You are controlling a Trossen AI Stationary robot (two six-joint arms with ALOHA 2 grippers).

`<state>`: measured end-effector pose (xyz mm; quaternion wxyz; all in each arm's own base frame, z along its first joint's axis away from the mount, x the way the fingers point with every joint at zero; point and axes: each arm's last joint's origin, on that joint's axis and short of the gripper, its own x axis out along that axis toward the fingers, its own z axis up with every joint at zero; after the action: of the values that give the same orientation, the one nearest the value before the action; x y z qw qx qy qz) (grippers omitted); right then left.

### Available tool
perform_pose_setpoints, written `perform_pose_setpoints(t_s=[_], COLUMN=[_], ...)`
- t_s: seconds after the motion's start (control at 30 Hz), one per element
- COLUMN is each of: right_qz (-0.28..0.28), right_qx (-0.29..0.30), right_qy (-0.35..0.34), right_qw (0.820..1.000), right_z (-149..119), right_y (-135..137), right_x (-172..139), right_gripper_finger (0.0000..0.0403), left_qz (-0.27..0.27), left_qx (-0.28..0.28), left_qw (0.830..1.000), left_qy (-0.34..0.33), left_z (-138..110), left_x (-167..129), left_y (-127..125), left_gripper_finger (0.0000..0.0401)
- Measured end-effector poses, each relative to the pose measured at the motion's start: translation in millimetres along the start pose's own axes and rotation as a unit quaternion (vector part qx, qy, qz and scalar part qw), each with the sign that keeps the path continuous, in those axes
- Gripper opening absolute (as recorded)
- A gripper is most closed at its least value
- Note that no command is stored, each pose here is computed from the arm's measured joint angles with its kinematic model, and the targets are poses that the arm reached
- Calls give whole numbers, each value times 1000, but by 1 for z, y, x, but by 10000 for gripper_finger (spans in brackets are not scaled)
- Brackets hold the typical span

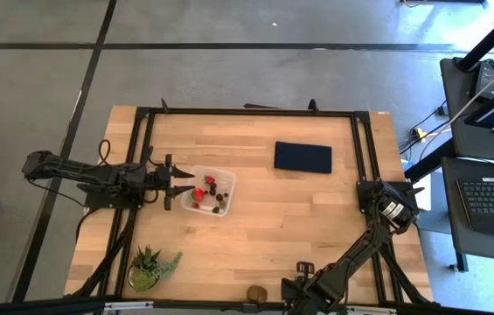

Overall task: Pick and placing Produce into tupperware
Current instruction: Put the strawberry into the transparent bin

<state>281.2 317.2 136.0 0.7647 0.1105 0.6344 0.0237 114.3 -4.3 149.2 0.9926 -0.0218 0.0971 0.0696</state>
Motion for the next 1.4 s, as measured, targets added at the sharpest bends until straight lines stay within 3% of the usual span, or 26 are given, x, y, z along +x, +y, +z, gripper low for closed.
perform_pose_setpoints(t_s=[1.0, 1.2, 1.4], right_qz=[-14, -46, -34], right_qx=[23, 61, 90], right_qy=[-5, 13, 11], right_qw=[1000, 997, 995], right_z=[18, 24, 33], right_y=[-15, -28, -34], right_x=[-2, -4, -4], right_gripper_finger=[58, 55, 55], left_qz=[1, 1, 1], left_qx=[2, 2, 1], left_qw=[1000, 1000, 1000], left_qy=[7, 7, 7], left_z=[-1, -1, -2], left_x=[0, 0, 0], left_y=[0, 0, 0], left_gripper_finger=[162, 169, 167])
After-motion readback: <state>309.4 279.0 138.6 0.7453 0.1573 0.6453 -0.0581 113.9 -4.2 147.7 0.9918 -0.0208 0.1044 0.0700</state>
